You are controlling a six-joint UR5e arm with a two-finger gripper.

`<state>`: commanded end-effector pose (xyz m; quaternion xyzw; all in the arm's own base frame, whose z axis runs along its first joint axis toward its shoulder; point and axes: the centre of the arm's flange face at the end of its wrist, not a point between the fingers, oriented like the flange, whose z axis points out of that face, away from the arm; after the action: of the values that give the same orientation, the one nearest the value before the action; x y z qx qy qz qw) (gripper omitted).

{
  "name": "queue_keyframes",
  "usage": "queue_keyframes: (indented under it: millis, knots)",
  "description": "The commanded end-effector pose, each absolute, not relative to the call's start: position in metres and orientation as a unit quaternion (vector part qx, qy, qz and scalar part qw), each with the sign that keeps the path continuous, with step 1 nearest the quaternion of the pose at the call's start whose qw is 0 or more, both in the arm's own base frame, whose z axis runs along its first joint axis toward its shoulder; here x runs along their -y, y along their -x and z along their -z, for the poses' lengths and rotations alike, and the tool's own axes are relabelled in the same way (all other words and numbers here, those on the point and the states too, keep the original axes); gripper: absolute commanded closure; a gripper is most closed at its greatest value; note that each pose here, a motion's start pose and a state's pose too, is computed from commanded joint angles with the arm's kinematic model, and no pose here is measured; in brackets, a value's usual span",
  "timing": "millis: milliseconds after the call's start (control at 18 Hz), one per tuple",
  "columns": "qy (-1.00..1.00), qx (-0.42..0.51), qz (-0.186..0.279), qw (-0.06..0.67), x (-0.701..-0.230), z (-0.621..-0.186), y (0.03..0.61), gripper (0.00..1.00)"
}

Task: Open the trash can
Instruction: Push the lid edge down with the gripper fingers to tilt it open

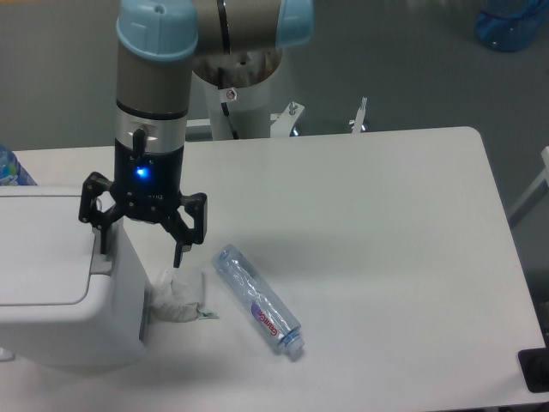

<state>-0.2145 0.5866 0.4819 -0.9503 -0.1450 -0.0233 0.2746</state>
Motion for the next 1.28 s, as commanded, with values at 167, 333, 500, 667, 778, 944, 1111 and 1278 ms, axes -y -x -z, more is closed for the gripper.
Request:
queue_keyframes:
  millis: [167,333,500,667,778,944,1111,1278]
  knots:
    - [0.951,0.143,0.025,0.273,-0.589,-0.48,0.2106,0.0]
    - [0.951,0.143,0.025,0.273,-0.589,-0.48,0.2106,0.0]
    - [0.951,0.143,0.025,0.272,-0.5894,-0.4791,0.2109,0.0]
    - [0.951,0.143,0.025,0.272,-0.5893,-0.4783,0.2108,0.0]
    - [0.952,0.143,0.025,0.271,-0.5897,-0.4774,0.2111,0.0]
    - [0.952,0.143,0.026,0.27,-0.5901,-0.4765,0.2114,0.0]
    - [0.952,0.143,0.026,0.269,-0.5908,-0.4746,0.2119,0.0]
    - [0.952,0.143,0.027,0.268,-0.5912,-0.4737,0.2122,0.0]
